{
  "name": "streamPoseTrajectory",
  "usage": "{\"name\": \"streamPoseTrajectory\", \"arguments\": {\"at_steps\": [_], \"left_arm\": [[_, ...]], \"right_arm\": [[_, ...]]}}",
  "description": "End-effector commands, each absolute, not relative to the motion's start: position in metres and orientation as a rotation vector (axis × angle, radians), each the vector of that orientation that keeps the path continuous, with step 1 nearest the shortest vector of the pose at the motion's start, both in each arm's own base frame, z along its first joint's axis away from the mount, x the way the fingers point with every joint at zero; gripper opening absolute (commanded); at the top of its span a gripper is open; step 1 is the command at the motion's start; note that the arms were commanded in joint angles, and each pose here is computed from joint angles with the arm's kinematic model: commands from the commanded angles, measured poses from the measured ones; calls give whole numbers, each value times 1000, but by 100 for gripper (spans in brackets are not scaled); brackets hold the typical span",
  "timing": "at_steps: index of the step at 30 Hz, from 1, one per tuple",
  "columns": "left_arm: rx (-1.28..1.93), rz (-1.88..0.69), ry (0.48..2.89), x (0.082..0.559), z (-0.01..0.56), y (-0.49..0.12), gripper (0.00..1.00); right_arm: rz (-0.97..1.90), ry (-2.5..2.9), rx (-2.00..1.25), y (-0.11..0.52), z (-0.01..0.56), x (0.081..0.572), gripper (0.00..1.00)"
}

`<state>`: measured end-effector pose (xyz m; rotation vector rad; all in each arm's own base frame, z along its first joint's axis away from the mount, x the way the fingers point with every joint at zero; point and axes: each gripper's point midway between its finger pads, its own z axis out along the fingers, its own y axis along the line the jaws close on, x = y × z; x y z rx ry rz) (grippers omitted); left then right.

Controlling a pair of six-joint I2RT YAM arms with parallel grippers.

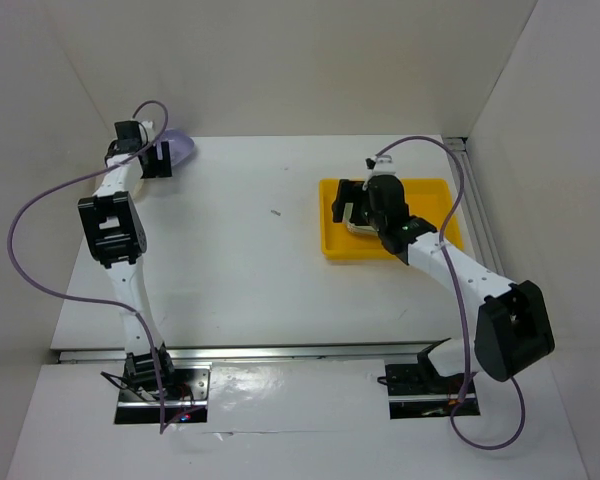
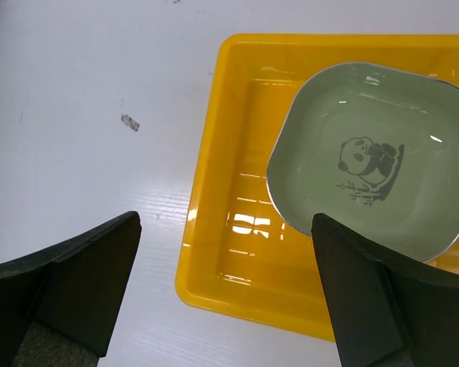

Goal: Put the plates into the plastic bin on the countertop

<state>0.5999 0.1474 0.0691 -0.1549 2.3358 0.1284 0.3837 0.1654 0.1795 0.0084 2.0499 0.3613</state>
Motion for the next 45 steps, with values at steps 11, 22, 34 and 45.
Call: {"name": "streamPoseTrajectory", "arguments": {"at_steps": [11, 22, 34, 45], "left_arm": [[-278, 167, 2411, 581, 16, 177, 79], [-316, 133, 2449, 515, 19, 164, 0], [657, 87, 2330, 395, 67, 45, 0], [1298, 228, 1899, 323, 121, -92, 0]], "right_arm": [[336, 1949, -26, 186, 201, 388, 100], [339, 1912, -138, 216, 226, 370, 100], [584, 1847, -158, 272, 258, 397, 100], [766, 1977, -212, 331, 225, 460, 96]]}}
